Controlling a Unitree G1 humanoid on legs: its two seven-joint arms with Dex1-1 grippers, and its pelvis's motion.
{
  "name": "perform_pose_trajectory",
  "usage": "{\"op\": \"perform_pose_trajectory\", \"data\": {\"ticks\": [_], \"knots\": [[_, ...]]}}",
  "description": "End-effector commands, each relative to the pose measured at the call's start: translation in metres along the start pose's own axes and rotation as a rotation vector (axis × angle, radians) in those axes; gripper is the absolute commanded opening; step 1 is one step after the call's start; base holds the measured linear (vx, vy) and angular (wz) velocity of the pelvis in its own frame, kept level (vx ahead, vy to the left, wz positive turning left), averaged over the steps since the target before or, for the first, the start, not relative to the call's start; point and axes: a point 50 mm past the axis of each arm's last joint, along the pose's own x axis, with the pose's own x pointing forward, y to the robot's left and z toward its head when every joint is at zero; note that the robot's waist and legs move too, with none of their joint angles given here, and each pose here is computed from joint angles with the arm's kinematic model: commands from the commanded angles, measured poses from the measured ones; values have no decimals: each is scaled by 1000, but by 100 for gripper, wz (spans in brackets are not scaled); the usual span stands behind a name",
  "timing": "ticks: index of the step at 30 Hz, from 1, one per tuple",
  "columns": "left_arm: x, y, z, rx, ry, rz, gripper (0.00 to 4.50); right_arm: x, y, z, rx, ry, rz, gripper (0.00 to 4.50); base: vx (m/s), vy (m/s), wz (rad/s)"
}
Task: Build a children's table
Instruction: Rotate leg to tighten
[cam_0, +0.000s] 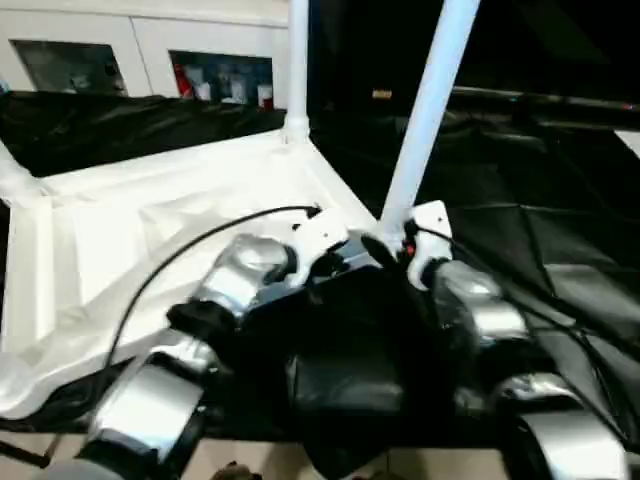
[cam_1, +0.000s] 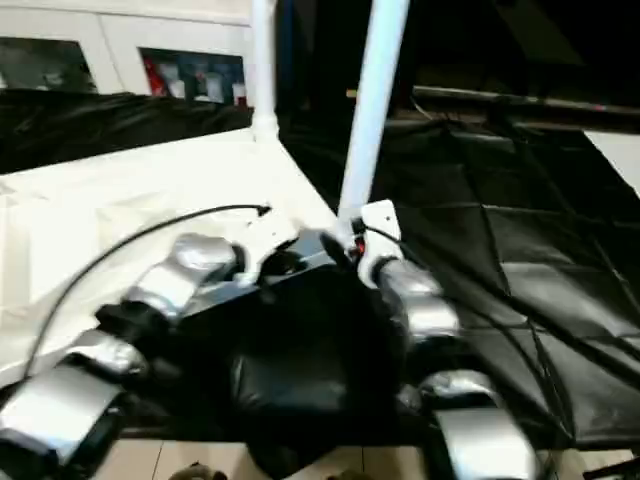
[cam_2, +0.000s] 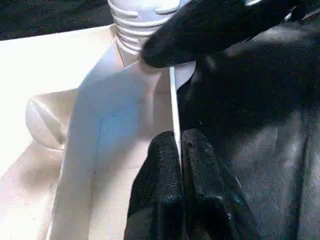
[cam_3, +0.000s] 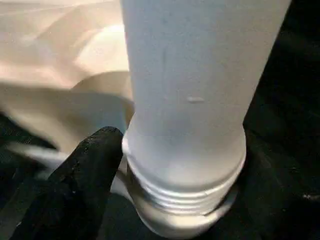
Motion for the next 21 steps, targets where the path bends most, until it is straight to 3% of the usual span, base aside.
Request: {"op": "perform_pose_trajectory", "data": {"ticks": [1, 4, 8, 18, 19, 21], "knots": [[-2, -10, -1, 35, -51, -105, 0, -3, 12, 4, -103, 5, 192, 365, 0, 0, 0], [-19, -16, -16, 79, -24, -230, 0, -22, 7, 3, -151, 18, 305, 365, 0, 0, 0], [-29, -20, -19, 58, -50, -308, 0, -33, 10, 8, -154, 6, 410, 365, 0, 0, 0], [-39, -24, -23, 72, -49, -347, 0, -42, 20, -1, -170, 60, 542, 350, 0, 0, 0], [-40, -24, -24, 72, -49, -346, 0, -42, 21, -2, -173, 67, 545, 322, 0, 0, 0], [-40, -24, -24, 72, -49, -345, 0, -41, 22, -2, -174, 70, 547, 310, 0, 0, 0]]}}
